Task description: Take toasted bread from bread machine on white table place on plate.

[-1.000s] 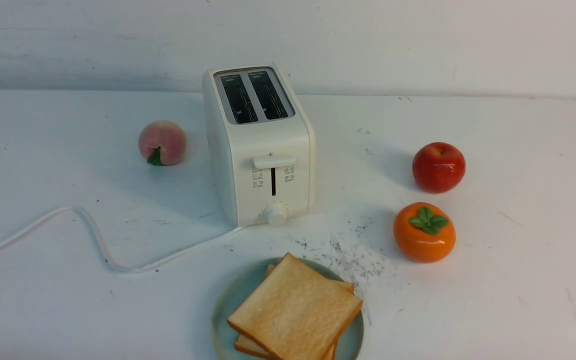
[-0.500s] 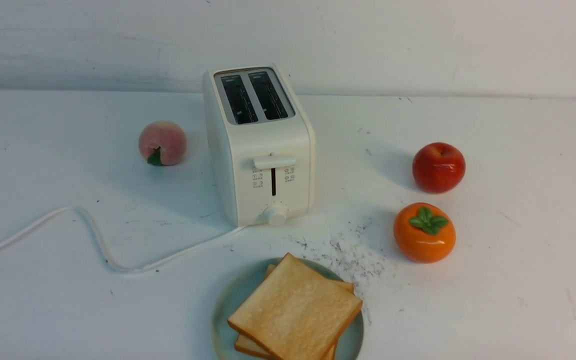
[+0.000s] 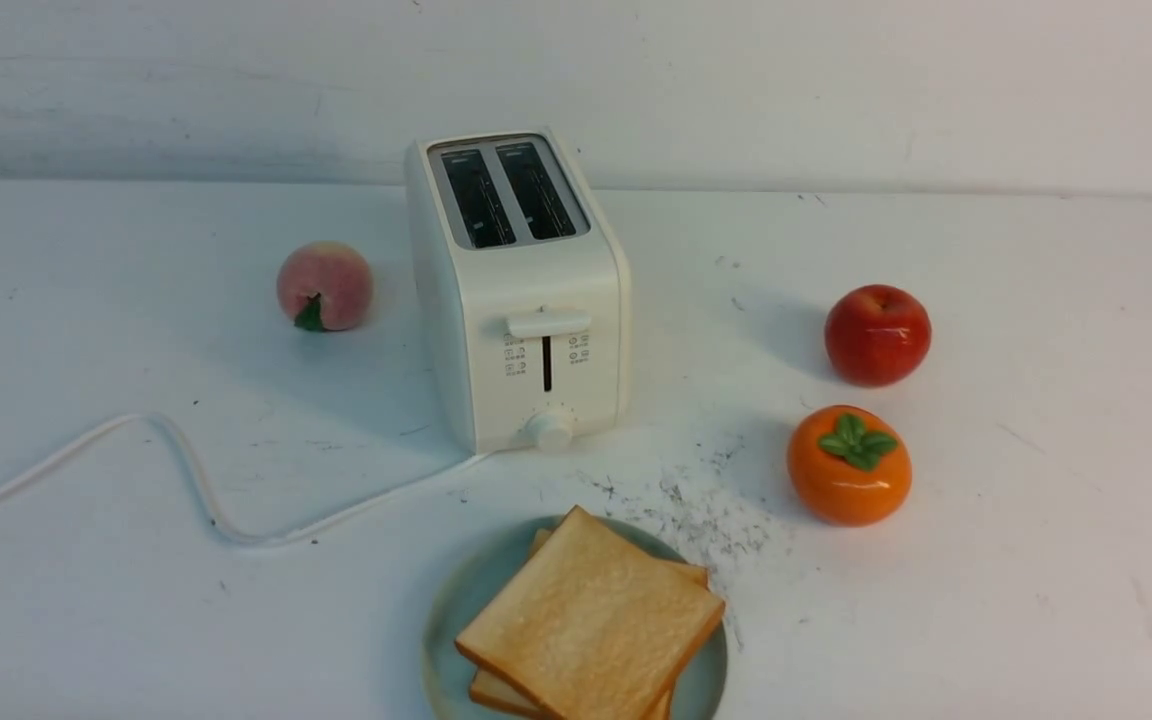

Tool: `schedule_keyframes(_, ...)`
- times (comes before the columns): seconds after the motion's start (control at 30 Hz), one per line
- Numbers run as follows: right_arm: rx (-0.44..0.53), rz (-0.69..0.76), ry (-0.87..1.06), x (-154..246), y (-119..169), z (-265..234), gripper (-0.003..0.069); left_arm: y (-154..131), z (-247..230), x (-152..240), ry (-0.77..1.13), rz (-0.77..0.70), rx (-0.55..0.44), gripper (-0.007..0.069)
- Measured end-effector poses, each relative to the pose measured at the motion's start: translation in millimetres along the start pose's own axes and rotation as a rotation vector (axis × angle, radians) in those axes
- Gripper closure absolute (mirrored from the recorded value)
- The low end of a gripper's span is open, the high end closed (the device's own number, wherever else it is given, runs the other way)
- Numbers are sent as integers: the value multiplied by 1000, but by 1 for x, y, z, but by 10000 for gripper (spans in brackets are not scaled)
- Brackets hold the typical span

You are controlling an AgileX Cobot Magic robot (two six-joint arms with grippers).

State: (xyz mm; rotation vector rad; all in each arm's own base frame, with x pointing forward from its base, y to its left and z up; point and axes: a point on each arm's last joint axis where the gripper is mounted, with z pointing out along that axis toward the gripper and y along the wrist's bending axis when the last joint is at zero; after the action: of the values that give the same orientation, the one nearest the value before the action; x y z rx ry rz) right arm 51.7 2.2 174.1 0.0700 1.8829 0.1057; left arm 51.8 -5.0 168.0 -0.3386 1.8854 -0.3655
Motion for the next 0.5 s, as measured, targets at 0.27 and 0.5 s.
schedule_keyframes(0.27, 0, 0, 0, 0, 0, 0, 506, 0, 0, 0, 0, -1, 0, 533)
schedule_keyframes(0.5, 0, 0, 0, 0, 0, 0, 499, 0, 0, 0, 0, -1, 0, 522)
